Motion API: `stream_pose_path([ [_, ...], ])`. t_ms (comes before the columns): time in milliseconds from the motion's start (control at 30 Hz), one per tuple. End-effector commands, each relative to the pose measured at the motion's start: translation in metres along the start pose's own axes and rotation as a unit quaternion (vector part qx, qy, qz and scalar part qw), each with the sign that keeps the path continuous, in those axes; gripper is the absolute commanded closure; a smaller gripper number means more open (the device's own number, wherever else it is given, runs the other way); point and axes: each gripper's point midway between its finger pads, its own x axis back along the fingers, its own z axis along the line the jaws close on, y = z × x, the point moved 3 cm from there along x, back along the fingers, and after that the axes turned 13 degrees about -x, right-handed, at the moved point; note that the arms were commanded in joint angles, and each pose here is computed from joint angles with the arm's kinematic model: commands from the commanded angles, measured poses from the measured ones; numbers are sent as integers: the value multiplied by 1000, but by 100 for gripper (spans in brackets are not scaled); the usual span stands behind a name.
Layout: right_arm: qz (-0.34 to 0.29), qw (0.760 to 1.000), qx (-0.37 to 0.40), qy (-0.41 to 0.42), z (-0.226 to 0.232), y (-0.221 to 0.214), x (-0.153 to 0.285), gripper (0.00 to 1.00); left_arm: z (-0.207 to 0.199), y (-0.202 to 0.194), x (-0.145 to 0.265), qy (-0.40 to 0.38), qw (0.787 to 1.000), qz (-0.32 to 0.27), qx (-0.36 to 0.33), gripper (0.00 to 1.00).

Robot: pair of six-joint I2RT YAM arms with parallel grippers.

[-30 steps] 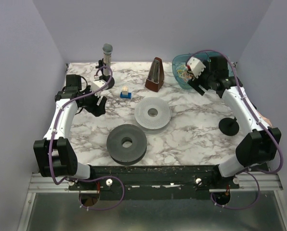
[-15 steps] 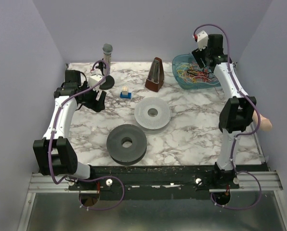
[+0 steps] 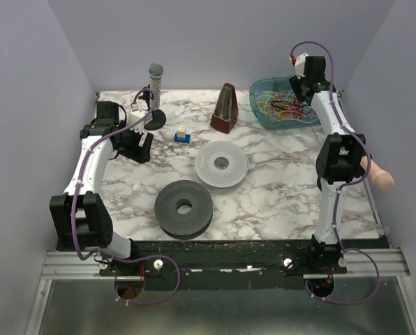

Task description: Wrap the cables

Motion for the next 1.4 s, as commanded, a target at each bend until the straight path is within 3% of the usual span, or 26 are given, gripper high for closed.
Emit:
stream_pose_path([
  [0, 40, 999, -1, 6, 4, -28, -18, 26, 3, 3, 6, 10, 1000, 9, -3, 13],
  [467, 79, 997, -6, 10, 4, -67, -52, 38, 5, 4, 2, 9, 1000, 19, -1, 13],
  [533, 80, 997, -8, 7, 1, -69, -55, 46, 5, 5, 3, 9, 1000, 18, -2, 13],
  [633, 74, 997, -11, 3, -4, -65, -53, 66, 6, 6, 2, 8, 1000, 19, -2, 13],
  [667, 68, 998, -11, 1, -6, -61, -52, 76, 6, 6, 2, 7, 1000, 19, -2, 13],
  [700, 63, 998, -13, -3, -9, -57, -48, 97, 6, 7, 2, 7, 1000, 18, -2, 13],
  [767, 48, 999, -20, -7, -14, -44, -40, 99, 5, 7, 1, 4, 1000, 19, -2, 13],
  [1000, -35, 998, -49, -32, -43, 21, 13, 99, 3, 8, 0, 4, 1000, 14, -11, 13],
  [1133, -120, 988, -78, -55, -64, 78, 71, 99, 2, 9, 4, 8, 1000, 10, -21, 13],
  [1233, -207, 970, -108, -69, -75, 121, 122, 99, 1, 13, 9, 12, 999, 1, -31, 13],
  [1367, -332, 925, -169, -73, -106, 172, 200, 99, -2, 20, 18, 15, 999, -18, -44, 13],
])
